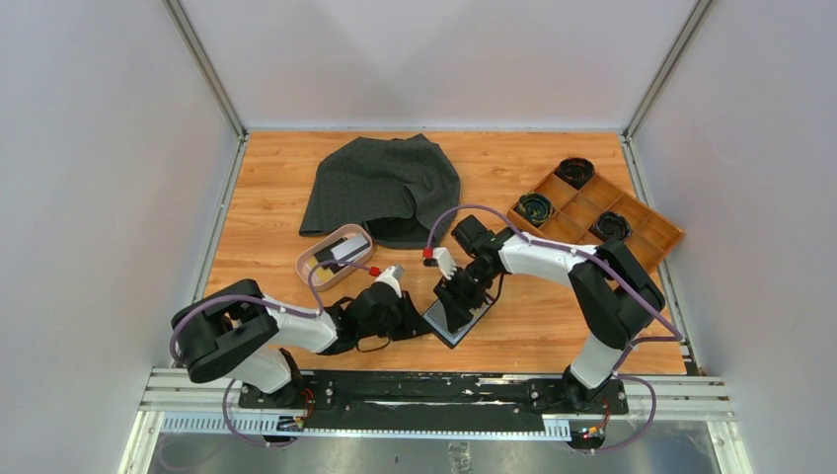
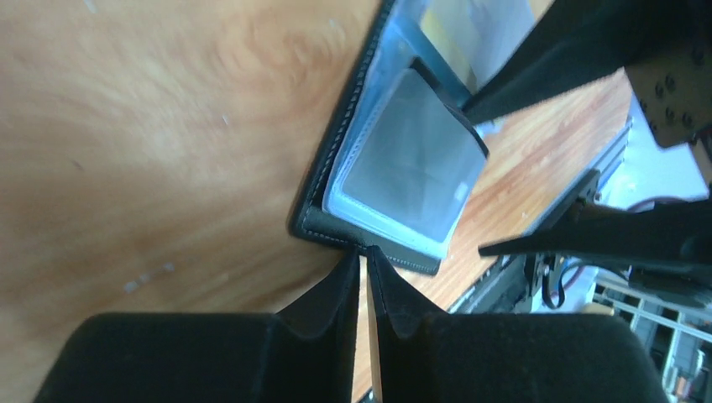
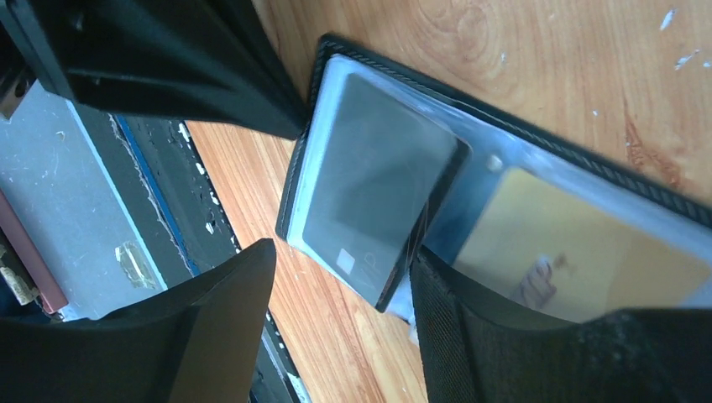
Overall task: Put the credit cards into the card holder
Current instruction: Insert the credit card into the card holder, then turn over the card holder at the center of the board.
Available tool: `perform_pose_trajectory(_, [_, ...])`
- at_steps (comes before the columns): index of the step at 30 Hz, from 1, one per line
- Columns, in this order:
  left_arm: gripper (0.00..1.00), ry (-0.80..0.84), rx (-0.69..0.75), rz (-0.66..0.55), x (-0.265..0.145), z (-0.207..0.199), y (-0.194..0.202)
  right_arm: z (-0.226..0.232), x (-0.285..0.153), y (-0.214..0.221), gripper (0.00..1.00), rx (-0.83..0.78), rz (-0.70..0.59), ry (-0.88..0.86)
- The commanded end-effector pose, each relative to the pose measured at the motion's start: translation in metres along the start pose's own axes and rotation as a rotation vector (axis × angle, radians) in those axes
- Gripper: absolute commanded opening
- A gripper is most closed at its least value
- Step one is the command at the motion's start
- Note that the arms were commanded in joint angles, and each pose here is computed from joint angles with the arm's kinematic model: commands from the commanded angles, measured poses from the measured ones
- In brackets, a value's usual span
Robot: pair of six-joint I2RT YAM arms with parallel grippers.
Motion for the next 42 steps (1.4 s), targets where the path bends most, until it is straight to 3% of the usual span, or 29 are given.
perform_pose_trajectory(1, [0.14, -0.073, 0.046, -0.082, 0.008, 0.013, -0.026, 0.006, -0.004, -0.003, 0.65, 0.002, 0.009, -0.007])
perform_pose_trajectory(7, [0.14, -0.071, 0.056, -0.098, 0.005, 0.017, -0.045, -0.003, -0.025, -0.009, 0.75, -0.014, -0.033, 0.067])
perform_pose_trajectory(17, [0.17, 0.015, 0.157, -0.138, -0.015, -0.001, -0.069, 0.005, -0.071, -0.019, 0.77, -0.171, -0.187, 0.097])
perform_pose_trajectory(25, [0.23, 0.148, 0.32, -0.195, -0.062, -0.038, -0.074, 0.044, -0.11, -0.027, 0.77, -0.623, -0.387, 0.106])
perform_pose_trajectory(28, [0.35, 0.177, 0.369, -0.278, -0.086, -0.05, -0.079, 0.058, -0.118, -0.026, 0.78, -0.795, -0.408, 0.083])
perform_pose_trajectory(33, [0.67, 0.228, 0.386, -0.418, -0.12, -0.061, -0.086, 0.051, -0.114, -0.025, 0.78, -0.888, -0.365, 0.061])
perform_pose_trajectory(38, [0.97, 0.302, 0.338, -0.441, -0.131, -0.06, -0.08, 0.046, -0.104, -0.021, 0.78, -0.955, -0.38, 0.061])
perform_pose_trajectory(42, [1.0, 0.342, 0.278, -0.403, -0.126, -0.054, -0.072, 0.037, -0.091, -0.008, 0.79, -0.927, -0.335, 0.059])
Point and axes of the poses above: each gripper's point midway between its finger pads, its own x axis out along the fingers, its own z axis along the line the jaws close on, y = z × x, the point moved 7 cm from there along -x, back along the fingers, and after that the axes turned 13 degrees about -x, right-handed, at the moved point
